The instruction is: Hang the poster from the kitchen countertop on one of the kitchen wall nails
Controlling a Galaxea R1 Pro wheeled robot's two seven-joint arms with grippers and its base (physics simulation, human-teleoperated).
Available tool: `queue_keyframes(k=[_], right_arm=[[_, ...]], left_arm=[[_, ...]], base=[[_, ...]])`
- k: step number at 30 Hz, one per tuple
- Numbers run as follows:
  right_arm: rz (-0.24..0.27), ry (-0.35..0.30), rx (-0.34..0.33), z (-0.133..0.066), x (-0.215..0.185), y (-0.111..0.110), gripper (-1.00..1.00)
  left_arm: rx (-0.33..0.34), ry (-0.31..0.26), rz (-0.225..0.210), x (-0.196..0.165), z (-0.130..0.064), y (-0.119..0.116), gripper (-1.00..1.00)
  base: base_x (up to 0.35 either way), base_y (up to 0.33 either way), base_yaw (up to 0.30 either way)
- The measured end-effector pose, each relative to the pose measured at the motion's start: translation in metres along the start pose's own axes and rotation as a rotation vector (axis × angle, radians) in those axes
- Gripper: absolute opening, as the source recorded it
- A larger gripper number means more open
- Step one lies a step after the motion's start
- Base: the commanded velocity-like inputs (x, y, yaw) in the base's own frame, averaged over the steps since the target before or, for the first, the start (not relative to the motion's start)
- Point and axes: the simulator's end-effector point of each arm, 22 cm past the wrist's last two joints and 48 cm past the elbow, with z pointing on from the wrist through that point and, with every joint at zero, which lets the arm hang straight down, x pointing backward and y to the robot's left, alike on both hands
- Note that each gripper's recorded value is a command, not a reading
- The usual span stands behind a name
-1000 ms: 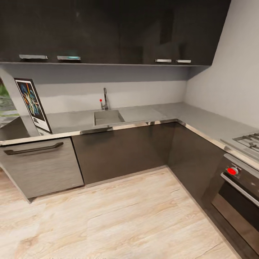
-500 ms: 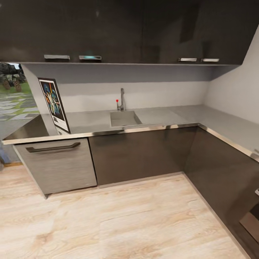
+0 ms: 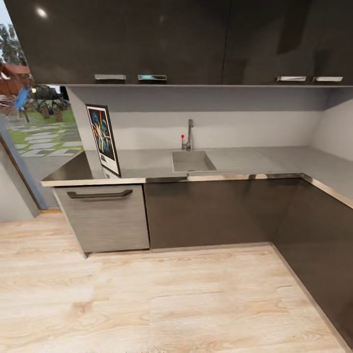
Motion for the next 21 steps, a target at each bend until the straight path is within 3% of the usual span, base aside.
queue_keyframes(k=[3,5,9,13,18,21], right_arm=[[0.002,0.001,0.001,0.0,0.0,0.0,1.0],[0.007,0.001,0.005,0.0,0.0,-0.003,1.0],[0.007,-0.007,0.024,0.001,-0.001,-0.017,1.0],[0.005,-0.068,0.044,0.001,-0.014,-0.033,1.0],[0.008,-0.127,0.061,0.0,-0.027,-0.046,1.0],[0.059,-0.2,0.111,-0.002,-0.049,-0.068,1.0]], left_arm=[[0.0,-0.006,0.0,-0.002,0.0,-0.001,1.0],[-0.002,-0.038,-0.003,-0.013,0.0,0.0,1.0],[-0.025,-0.207,-0.024,-0.088,-0.003,0.009,1.0],[-0.071,-0.409,-0.044,-0.184,-0.025,0.027,1.0],[-0.164,-0.479,-0.107,-0.235,-0.048,0.048,1.0],[-0.208,-0.486,-0.161,-0.262,-0.062,0.059,1.0]], base=[[0.0,0.0,0.228],[0.0,0.0,0.118],[0.0,0.0,0.046],[0.0,0.0,0.012],[0.0,0.0,0.003],[0.0,0.0,0.0]])
